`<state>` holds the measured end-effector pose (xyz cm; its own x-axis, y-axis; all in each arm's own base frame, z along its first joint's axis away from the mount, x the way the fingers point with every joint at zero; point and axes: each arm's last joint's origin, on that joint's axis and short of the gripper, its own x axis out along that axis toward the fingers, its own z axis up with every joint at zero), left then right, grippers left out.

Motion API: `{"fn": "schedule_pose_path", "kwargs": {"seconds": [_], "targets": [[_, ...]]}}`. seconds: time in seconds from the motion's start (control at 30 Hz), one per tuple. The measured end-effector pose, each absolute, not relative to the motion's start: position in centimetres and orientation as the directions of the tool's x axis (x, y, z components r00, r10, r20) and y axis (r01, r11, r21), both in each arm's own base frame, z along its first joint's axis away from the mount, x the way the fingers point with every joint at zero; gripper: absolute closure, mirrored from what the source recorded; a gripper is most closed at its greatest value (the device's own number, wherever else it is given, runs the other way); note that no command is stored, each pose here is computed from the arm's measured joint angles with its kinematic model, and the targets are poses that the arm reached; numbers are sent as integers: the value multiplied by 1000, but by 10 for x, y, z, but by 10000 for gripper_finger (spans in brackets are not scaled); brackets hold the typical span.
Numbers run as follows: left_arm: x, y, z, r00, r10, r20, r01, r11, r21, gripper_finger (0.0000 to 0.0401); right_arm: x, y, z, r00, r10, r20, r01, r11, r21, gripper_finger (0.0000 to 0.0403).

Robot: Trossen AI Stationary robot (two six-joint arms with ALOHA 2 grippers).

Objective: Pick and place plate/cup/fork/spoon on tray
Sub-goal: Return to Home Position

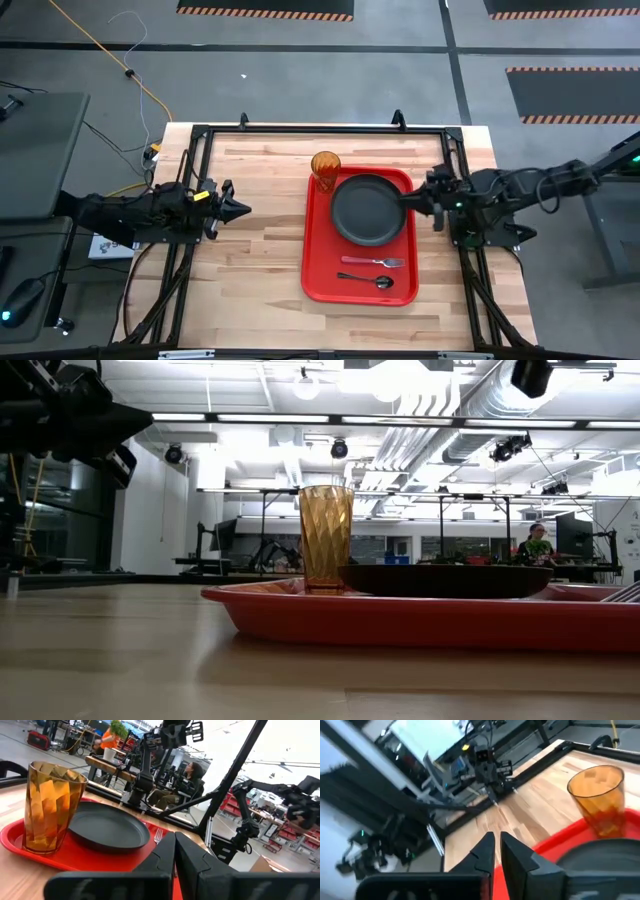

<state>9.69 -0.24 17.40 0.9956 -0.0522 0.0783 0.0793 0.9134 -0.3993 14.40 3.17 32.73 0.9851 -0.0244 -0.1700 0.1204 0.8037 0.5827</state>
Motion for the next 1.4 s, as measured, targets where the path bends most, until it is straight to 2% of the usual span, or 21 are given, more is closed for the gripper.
{"fn": "schedule_pose_path", "kwargs": {"seconds": [0.13,0.27,0.53,0.7,0.87,1.23,1.4], "targets": [[97,-2,174,996,-52,79,79,913,-399,400,122,20,329,984,17,-177,77,859,506,397],[97,-2,174,996,-52,79,80,913,-400,400,105,13,334,991,46,-125,12,904,427,398],[97,-2,174,996,-53,79,80,913,-400,400,87,9,334,983,166,-78,-131,933,335,402],[97,-2,174,995,-53,79,80,913,-400,400,100,13,286,963,264,54,-263,879,397,403],[97,-2,174,995,-53,80,80,913,-400,400,103,13,238,958,257,130,-288,860,422,403],[97,-2,174,995,-53,79,80,913,-400,400,93,11,190,959,209,192,-268,888,373,403],[97,-2,174,996,-54,78,80,913,-400,400,96,10,181,973,176,152,-217,922,321,403]]}}
